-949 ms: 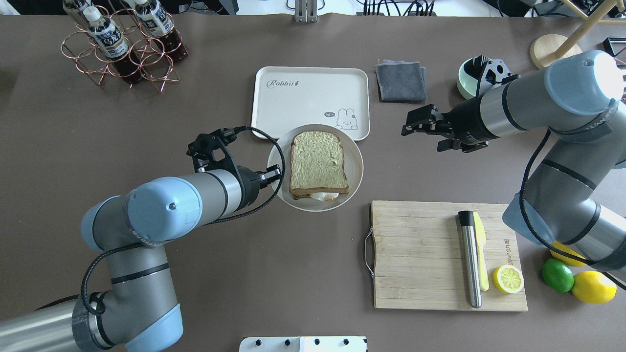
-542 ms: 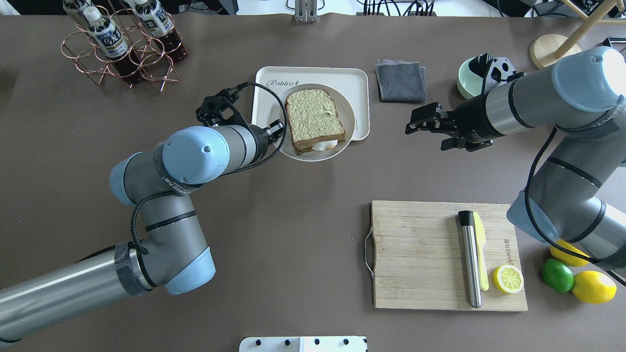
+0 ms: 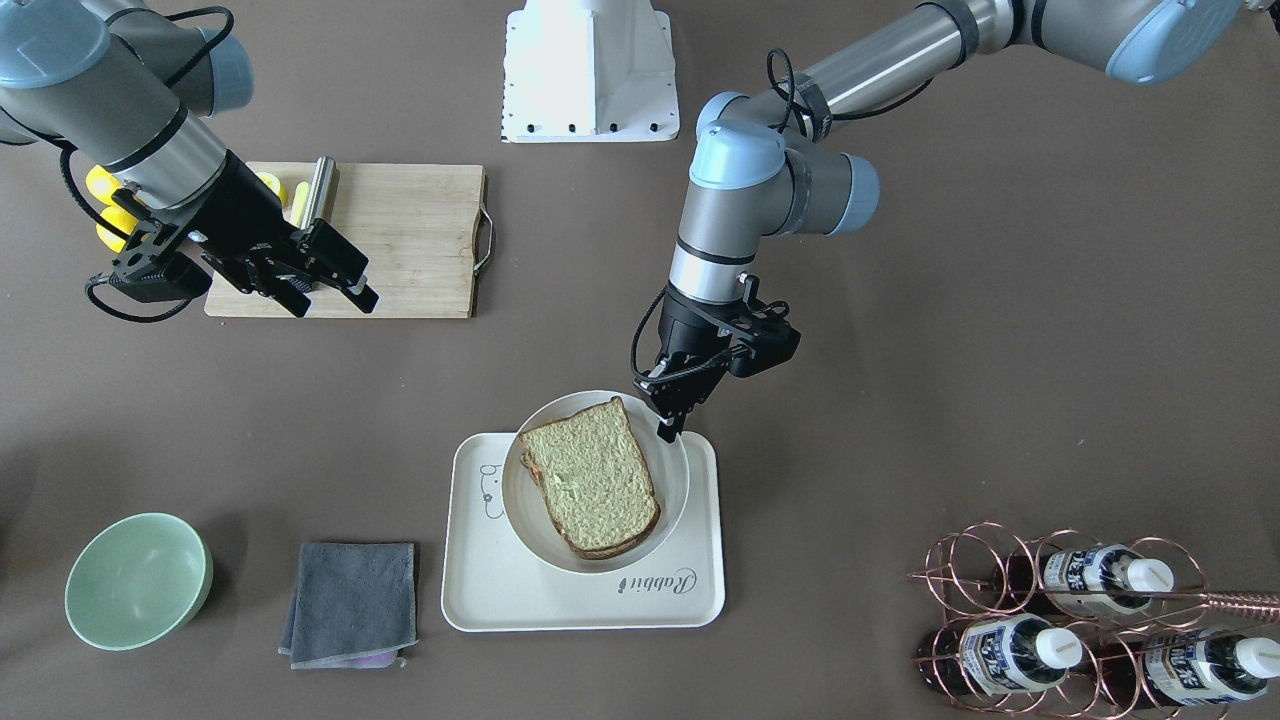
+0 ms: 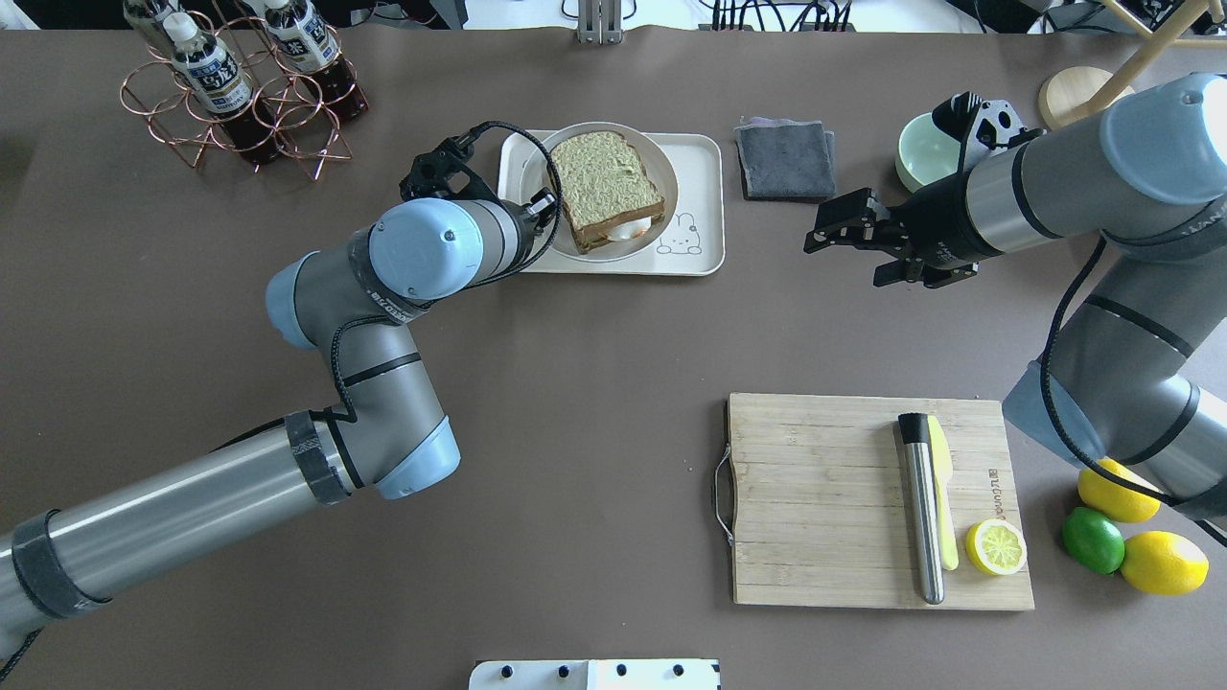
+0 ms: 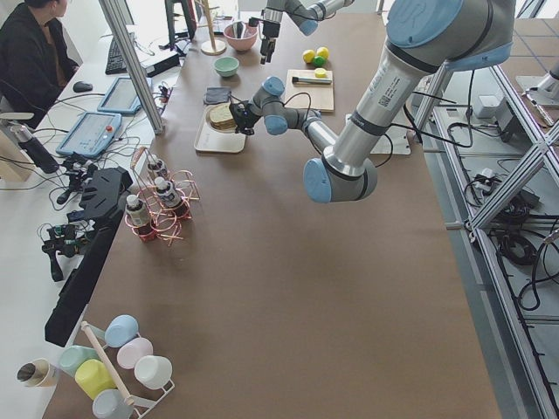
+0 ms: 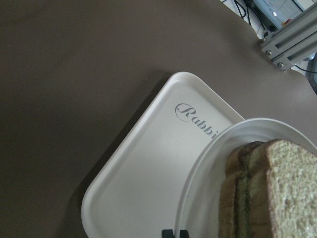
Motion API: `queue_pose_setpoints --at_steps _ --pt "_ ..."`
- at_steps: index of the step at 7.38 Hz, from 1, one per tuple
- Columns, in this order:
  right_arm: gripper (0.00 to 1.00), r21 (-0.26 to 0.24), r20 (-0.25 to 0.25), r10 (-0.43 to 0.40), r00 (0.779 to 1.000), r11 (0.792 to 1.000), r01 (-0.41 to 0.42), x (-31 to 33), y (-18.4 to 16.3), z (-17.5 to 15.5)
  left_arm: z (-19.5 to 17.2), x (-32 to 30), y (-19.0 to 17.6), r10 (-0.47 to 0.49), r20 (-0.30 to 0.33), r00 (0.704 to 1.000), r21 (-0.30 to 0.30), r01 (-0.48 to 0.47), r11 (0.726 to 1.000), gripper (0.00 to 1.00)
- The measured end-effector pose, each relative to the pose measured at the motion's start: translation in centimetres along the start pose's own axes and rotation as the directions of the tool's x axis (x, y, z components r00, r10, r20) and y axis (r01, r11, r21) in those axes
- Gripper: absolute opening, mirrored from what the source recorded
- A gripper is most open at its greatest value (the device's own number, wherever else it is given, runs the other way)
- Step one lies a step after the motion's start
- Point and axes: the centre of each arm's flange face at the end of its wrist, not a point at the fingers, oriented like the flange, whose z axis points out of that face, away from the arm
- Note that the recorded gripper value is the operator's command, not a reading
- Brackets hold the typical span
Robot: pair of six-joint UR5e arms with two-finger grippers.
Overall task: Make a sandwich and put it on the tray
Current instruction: 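Slide the plate with the left gripper onto the white Rabbit tray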
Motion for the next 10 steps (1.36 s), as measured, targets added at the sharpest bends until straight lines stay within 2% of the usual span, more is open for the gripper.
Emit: queue_pose_setpoints --at_steps 3,5,6,7,10 --pt "0.99 0.003 0.000 0.004 1.000 1.000 -0.004 0.1 -0.3 -0.2 3.8 0.9 0.5 -0.001 0.025 1.000 0.015 0.001 1.000 0.00" --pt "0.99 0.005 -0.003 0.006 1.000 1.000 -0.006 0.2 -0.5 -0.1 4.9 1.4 0.6 0.005 0.041 0.999 0.022 -0.006 1.000 0.00" --pt "0.99 0.010 -0.004 0.008 1.000 1.000 -0.008 0.3 -0.7 -0.3 5.1 1.5 0.7 0.008 0.043 0.999 0.023 -0.009 1.000 0.68" --pt "1.00 0.013 -0.003 0.010 1.000 1.000 -0.010 0.3 -1.0 -0.4 5.2 1.5 0.6 0.010 0.045 0.999 0.024 -0.011 1.000 0.98" --pt "1.00 0.023 0.000 0.012 1.000 1.000 -0.012 0.2 -1.4 -0.8 4.7 1.7 -0.5 0.080 0.033 0.996 0.028 -0.081 0.996 0.98"
